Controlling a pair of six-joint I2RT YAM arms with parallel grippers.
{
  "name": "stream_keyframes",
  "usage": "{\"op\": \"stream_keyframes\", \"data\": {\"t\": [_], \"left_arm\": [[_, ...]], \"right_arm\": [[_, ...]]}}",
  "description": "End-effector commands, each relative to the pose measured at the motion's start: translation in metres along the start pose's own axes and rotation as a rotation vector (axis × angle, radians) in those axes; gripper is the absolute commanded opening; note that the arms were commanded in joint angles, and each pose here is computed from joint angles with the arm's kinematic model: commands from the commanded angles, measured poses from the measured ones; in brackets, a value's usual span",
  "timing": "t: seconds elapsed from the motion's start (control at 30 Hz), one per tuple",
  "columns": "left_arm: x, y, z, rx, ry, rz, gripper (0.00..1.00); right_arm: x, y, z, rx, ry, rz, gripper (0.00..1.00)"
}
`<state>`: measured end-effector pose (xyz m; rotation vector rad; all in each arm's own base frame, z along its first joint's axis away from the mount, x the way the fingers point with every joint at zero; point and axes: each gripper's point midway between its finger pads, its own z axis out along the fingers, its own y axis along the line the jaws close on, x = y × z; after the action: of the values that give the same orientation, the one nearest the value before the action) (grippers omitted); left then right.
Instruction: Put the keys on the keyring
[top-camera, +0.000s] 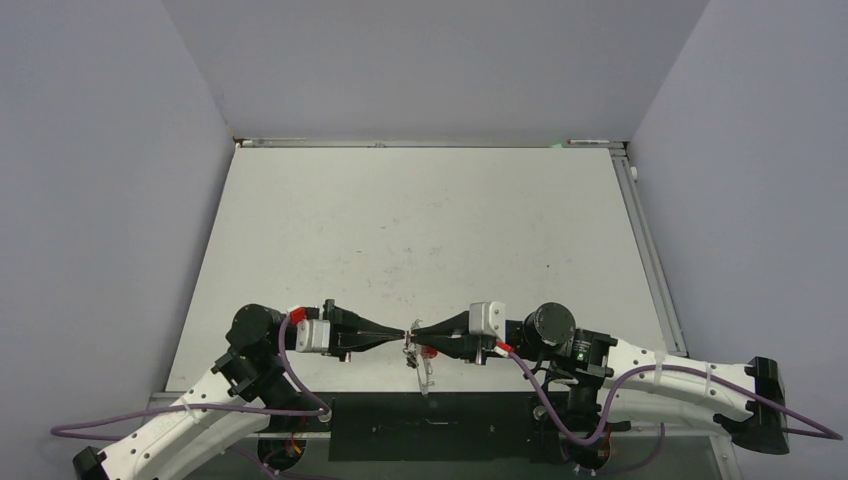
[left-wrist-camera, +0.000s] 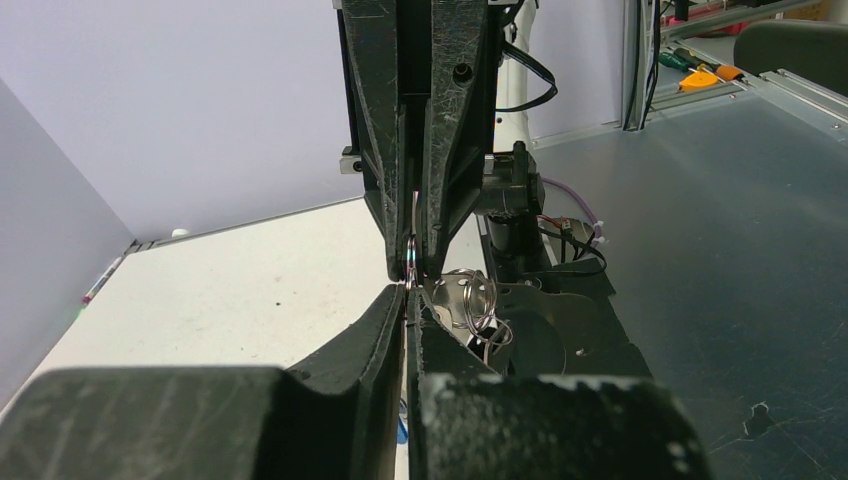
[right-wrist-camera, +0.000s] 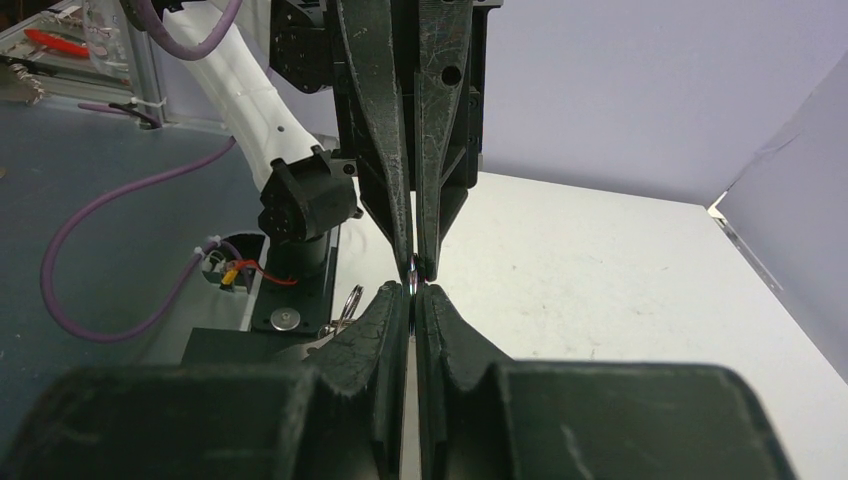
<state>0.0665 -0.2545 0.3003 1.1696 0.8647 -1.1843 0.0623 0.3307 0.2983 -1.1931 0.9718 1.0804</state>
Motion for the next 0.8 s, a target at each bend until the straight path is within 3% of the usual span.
{"op": "stream_keyframes", "data": {"t": [0.0, 0.63, 0.67, 0.77], "left_arm": [[-0.023, 0.000, 0.002, 0.004, -0.040, 0.047, 0.00], [-0.024, 0.003, 0.001, -0.020, -0.042, 0.046, 0.00], [-0.024, 0.004, 0.001, -0.025, -0.045, 0.049, 0.02], [-0.028, 0.006, -0.001, -0.045, -0.062, 0.065, 0.33]], "right_arm": [[-0.039, -0.006, 0.004, 0.008, -0.115, -0.026, 0.05], [-0.049, -0.010, -0.010, 0.056, -0.156, -0.034, 0.05], [-0.049, -0.010, -0.010, 0.055, -0.155, -0.033, 0.05], [-0.048, -0.010, -0.010, 0.056, -0.154, -0.034, 0.05]]}}
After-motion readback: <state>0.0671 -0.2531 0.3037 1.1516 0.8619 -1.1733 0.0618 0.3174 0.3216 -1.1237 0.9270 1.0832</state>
